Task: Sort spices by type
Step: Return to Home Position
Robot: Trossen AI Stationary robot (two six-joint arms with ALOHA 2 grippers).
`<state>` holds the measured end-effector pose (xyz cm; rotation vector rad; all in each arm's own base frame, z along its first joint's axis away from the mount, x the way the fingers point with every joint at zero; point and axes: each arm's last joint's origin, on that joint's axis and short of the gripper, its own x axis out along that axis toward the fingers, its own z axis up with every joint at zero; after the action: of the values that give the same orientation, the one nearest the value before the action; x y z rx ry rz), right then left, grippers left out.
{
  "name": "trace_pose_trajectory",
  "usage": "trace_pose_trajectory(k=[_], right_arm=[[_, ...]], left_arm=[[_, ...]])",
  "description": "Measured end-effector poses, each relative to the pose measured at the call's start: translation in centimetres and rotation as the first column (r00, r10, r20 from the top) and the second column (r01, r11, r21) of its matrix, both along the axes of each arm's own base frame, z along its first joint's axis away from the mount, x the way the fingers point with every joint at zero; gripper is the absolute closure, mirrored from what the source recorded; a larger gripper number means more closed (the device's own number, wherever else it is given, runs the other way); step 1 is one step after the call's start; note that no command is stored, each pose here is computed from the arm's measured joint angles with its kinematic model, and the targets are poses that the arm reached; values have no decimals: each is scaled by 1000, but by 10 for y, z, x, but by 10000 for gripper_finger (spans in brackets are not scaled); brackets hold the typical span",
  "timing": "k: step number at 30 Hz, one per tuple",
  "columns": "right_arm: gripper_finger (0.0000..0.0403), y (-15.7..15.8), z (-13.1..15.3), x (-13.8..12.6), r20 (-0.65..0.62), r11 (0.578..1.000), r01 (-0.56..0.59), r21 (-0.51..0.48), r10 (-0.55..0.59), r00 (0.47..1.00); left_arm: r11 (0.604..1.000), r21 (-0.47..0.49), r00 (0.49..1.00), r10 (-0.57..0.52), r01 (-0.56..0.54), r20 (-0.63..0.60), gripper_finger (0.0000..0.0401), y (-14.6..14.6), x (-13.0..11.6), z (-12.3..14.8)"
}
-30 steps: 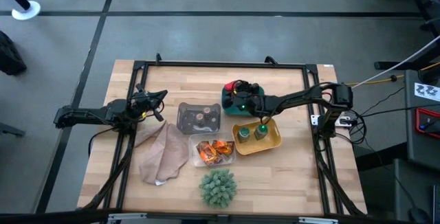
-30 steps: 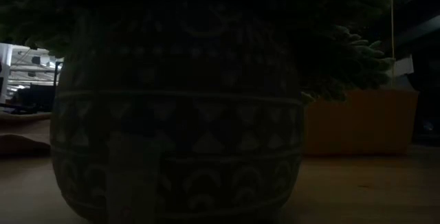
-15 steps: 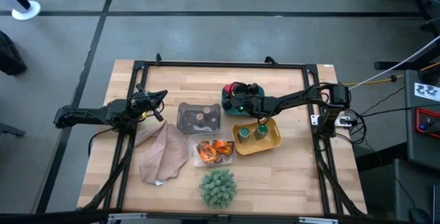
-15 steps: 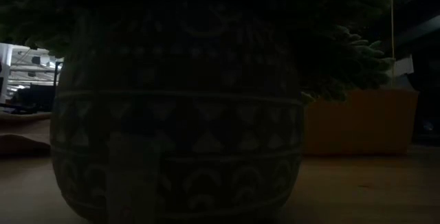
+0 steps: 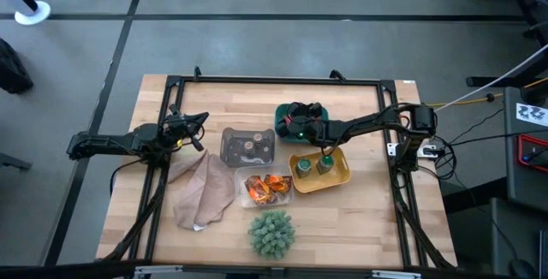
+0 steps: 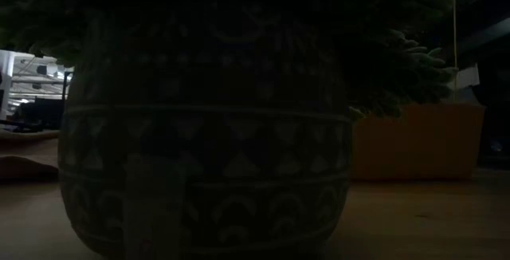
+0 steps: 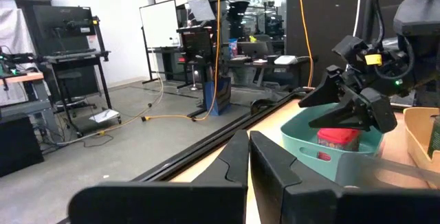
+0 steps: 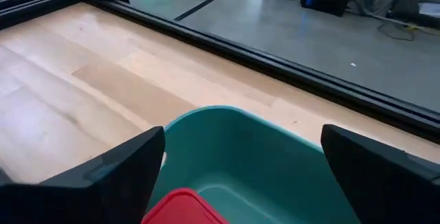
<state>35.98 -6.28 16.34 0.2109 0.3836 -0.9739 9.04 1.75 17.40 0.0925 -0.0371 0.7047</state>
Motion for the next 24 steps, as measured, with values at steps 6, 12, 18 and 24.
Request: trace_pose_trajectory(k=[6,12,18,24], right_arm=[[15,0,8,2,47,997,49,-67,-46,998],[21,11,39,-7,66,988,68,-135,-59,996],[42,23,74,-33,-3,987,54,-151,-55,998],[62,25,110,-61,19,987,42,-157,-40,999]], left_arm=[[1000,0,1000,0,0,0,401,0,0,0],[1000,0,1000,0,0,1,401,0,0,0],[1000,0,1000,0,0,1,401,0,0,0],[1000,0,1000,0,0,1,401,0,0,0]])
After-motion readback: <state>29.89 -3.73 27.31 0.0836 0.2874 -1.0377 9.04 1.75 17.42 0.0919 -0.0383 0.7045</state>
